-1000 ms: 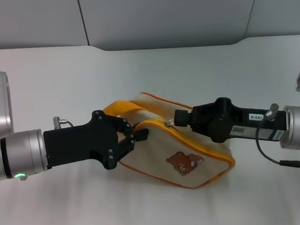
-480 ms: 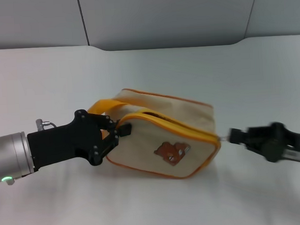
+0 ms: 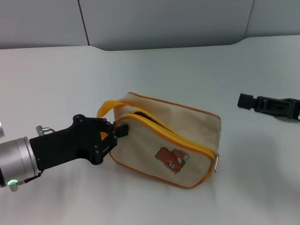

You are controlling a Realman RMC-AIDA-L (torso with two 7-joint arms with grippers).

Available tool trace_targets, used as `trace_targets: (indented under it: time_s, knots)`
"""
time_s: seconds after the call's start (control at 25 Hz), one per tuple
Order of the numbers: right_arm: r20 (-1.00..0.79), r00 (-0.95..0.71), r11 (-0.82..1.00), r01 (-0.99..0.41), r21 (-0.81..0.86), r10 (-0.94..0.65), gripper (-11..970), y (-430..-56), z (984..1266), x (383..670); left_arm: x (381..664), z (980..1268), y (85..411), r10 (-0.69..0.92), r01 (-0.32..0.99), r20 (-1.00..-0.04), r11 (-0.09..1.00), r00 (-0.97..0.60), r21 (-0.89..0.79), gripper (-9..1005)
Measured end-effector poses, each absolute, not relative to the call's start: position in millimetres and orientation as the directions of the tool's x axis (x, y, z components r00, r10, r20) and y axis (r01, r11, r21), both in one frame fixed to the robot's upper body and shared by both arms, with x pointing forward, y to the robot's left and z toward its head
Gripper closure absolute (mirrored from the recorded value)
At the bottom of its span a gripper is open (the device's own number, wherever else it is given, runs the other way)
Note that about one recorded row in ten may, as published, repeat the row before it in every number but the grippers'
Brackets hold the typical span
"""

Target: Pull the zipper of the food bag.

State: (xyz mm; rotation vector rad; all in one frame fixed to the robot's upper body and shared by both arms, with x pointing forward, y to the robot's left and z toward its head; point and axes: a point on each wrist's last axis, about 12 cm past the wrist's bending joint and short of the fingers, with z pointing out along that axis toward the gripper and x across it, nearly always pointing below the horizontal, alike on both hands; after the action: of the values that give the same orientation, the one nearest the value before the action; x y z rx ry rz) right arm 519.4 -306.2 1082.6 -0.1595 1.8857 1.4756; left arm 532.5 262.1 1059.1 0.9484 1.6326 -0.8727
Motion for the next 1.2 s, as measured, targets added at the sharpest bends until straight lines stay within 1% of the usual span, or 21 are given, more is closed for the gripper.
trace_targets:
  time_s: [0.04,0.12,0.16,0.2,0.24,0.28,0.32,0.36,0.4,0.44,0.48,0.52,0.56,0.6,0.64,0.68,0.72,0.76,0.92,1.16,1.2]
  knots:
    - [-0.675,-0.682,0.356,-0.579,0.734,0.282,766,-306.1,1087.3,524.0,534.0,1056.4,263.5,0.167,0.884,-0.964,0.455,-0.207,-0.111,912]
    - [-0.704,-0.660,0.359,-0.610,0.706,0.262,722,-305.6,1089.2,525.1,534.6,1055.6,264.2,0.168,0.878,-0.962,0.464,-0.216,-0.116,911]
    - [-0.773,-0.596,0.358,-0.689,0.631,0.216,699,-305.2,1093.3,524.6,532.7,1055.9,268.4,0.159,0.874,-0.960,0.468,-0.230,-0.132,910]
    - [-0.773,-0.596,0.358,-0.689,0.631,0.216,677,-305.2,1093.3,524.6,532.7,1055.9,268.4,0.159,0.874,-0.960,0.468,-0.230,-0.132,856]
    - [-0.832,-0.527,0.340,-0.761,0.553,0.174,655,-305.4,1096.8,521.0,527.9,1061.0,277.4,0.108,0.870,-0.967,0.469,-0.230,-0.155,803]
    - [-0.832,-0.527,0.340,-0.761,0.553,0.174,632,-305.4,1096.8,521.0,527.9,1061.0,277.4,0.108,0.870,-0.967,0.469,-0.230,-0.155,749]
    - [-0.856,-0.492,0.332,-0.790,0.515,0.157,610,-305.8,1097.9,518.9,524.4,1065.7,284.0,0.069,0.869,-0.973,0.467,-0.219,-0.163,695]
    - [-0.899,-0.422,0.301,-0.848,0.436,0.113,563,-305.4,1099.4,513.3,517.7,1074.1,292.9,0.008,0.879,-0.982,0.447,-0.191,-0.167,673]
    - [-0.899,-0.422,0.301,-0.848,0.436,0.113,516,-305.4,1099.4,513.3,517.7,1074.1,292.9,0.008,0.879,-0.982,0.447,-0.191,-0.167,651]
    - [-0.931,-0.358,0.258,-0.895,0.363,0.068,469,-303.5,1099.7,507.0,509.7,1080.7,296.1,-0.029,0.903,-0.985,0.396,-0.170,-0.168,630]
    - [-0.931,-0.358,0.258,-0.895,0.363,0.068,422,-303.5,1099.7,507.0,509.7,1080.7,296.1,-0.029,0.903,-0.985,0.396,-0.170,-0.168,608]
    - [-0.942,-0.334,0.236,-0.912,0.335,0.048,375,-302.8,1099.5,504.1,506.9,1082.6,295.6,-0.035,0.914,-0.986,0.370,-0.165,-0.167,586]
    - [-0.960,-0.279,0.176,-0.945,0.275,-0.002,336,-299.4,1096.8,496.3,498.5,1084.4,289.2,-0.020,0.949,-0.986,0.267,-0.168,-0.167,564]
    - [-0.960,-0.279,0.176,-0.945,0.275,-0.002,297,-299.4,1096.8,496.3,498.5,1084.4,289.2,-0.020,0.949,-0.986,0.267,-0.168,-0.167,542]
    - [-0.969,-0.245,0.132,-0.962,0.238,-0.040,257,-294.5,1092.4,490.7,492.4,1082.4,281.3,0.010,0.967,-0.983,0.182,-0.181,-0.177,520]
    - [-0.969,-0.245,0.132,-0.962,0.238,-0.040,218,-294.5,1092.4,490.7,492.4,1082.4,281.3,0.010,0.967,-0.983,0.182,-0.181,-0.177,499]
    - [-0.973,-0.215,0.099,-0.973,0.207,-0.079,179,-287.8,1085.1,485.3,489.9,1080.8,277.8,0.025,0.971,-0.982,0.150,-0.189,-0.183,477]
    - [-0.975,-0.204,0.095,-0.976,0.195,-0.093,169,-284.9,1080.9,482.7,484.6,1075.7,270.8,0.051,0.973,-0.977,0.109,-0.208,-0.201,455]
    - [-0.975,-0.183,0.097,-0.980,0.171,-0.128,130,-278.4,1069.1,476.0,479.1,1067.3,265.8,0.079,0.970,-0.971,0.106,-0.227,-0.218,259]
    - [-0.971,-0.182,0.130,-0.978,0.162,-0.157,130,-277.0,1064.1,479.3,477.9,1063.3,268.9,0.106,0.971,-0.970,0.121,-0.217,-0.204,172]
    - [-0.971,-0.182,0.130,-0.978,0.162,-0.157,131,-277.0,1064.1,479.3,477.9,1063.3,268.9,0.106,0.971,-0.970,0.121,-0.217,-0.204,173]
